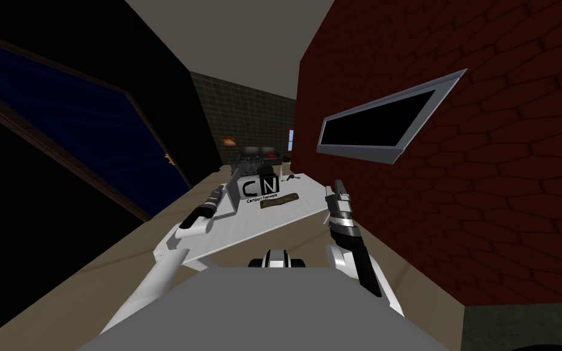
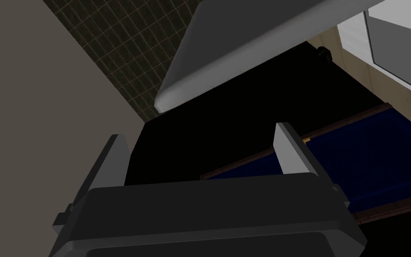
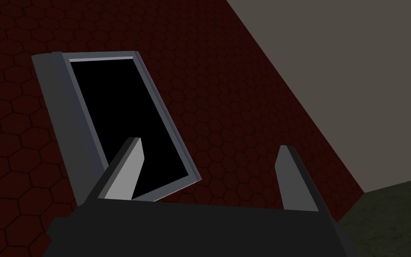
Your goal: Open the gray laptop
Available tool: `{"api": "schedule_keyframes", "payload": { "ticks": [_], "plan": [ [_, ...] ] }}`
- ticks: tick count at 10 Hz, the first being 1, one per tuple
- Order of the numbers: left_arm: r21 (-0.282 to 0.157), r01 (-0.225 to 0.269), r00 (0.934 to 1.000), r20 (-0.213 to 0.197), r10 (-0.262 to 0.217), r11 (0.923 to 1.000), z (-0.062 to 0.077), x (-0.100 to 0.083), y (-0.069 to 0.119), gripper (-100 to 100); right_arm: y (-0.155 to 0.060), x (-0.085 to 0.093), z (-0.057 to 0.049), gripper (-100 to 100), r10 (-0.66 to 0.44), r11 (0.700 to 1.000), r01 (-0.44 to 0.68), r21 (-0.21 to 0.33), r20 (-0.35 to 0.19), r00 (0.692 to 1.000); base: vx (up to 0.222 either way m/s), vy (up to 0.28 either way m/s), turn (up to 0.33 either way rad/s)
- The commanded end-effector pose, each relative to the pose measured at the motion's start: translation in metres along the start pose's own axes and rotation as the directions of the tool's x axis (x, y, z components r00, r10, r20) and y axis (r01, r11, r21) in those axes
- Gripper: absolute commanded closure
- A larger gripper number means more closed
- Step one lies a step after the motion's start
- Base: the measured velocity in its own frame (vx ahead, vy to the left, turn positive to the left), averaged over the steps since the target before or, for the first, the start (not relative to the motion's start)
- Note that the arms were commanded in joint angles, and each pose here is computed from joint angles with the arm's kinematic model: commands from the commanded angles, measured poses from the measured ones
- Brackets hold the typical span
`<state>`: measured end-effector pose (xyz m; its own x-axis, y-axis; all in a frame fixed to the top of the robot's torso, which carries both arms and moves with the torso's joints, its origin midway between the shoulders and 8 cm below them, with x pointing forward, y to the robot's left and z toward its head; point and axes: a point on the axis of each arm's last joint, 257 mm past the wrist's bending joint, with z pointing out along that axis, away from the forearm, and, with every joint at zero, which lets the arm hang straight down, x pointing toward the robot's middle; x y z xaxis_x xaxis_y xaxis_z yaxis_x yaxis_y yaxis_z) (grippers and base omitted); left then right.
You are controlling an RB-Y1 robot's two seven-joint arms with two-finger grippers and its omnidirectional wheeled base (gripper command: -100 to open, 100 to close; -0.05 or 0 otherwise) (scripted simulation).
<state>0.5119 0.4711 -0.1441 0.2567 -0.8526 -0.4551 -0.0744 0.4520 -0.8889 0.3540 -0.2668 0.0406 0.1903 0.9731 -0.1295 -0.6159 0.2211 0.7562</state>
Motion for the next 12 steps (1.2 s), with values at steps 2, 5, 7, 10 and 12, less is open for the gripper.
{"api": "schedule_keyframes", "payload": {
  "ticks": [2,5,7,10,12],
  "plan": [
    [-0.086,-0.044,0.999,-0.001,0.044,0.9954,0.014,-0.018,0.023,-100,0.0,0.0,0.0,0,0.0,1.0,0.0,0.0,0.0,1.0,0.048,-0.104,-0.02],
    [-0.1,-0.056,0.9984,0.0,0.056,0.9935,0.016,-0.025,0.026,-100,0.0,0.0,0.0,0,0.0,1.0,0.0,0.0,0.0,1.0,0.028,-0.075,-0.008],
    [-0.102,-0.057,0.9983,-0.001,0.057,0.9931,0.017,-0.025,0.027,100,0.0,0.0,0.0,0,0.0,1.0,0.0,0.0,0.0,1.0,0.002,-0.004,0.0],
    [-0.093,0.097,0.9953,0.007,-0.096,0.991,0.018,-0.012,0.027,100,0.0,0.0,0.0,0,0.0,1.0,0.0,0.0,0.0,1.0,-0.053,0.137,0.0],
    [-0.085,0.212,0.9773,0.013,-0.212,0.9736,0.019,-0.002,0.027,100,0.0,0.0,0.0,0,0.0,1.0,0.0,0.0,0.0,1.0,-0.066,0.176,0.019]
  ]
}}
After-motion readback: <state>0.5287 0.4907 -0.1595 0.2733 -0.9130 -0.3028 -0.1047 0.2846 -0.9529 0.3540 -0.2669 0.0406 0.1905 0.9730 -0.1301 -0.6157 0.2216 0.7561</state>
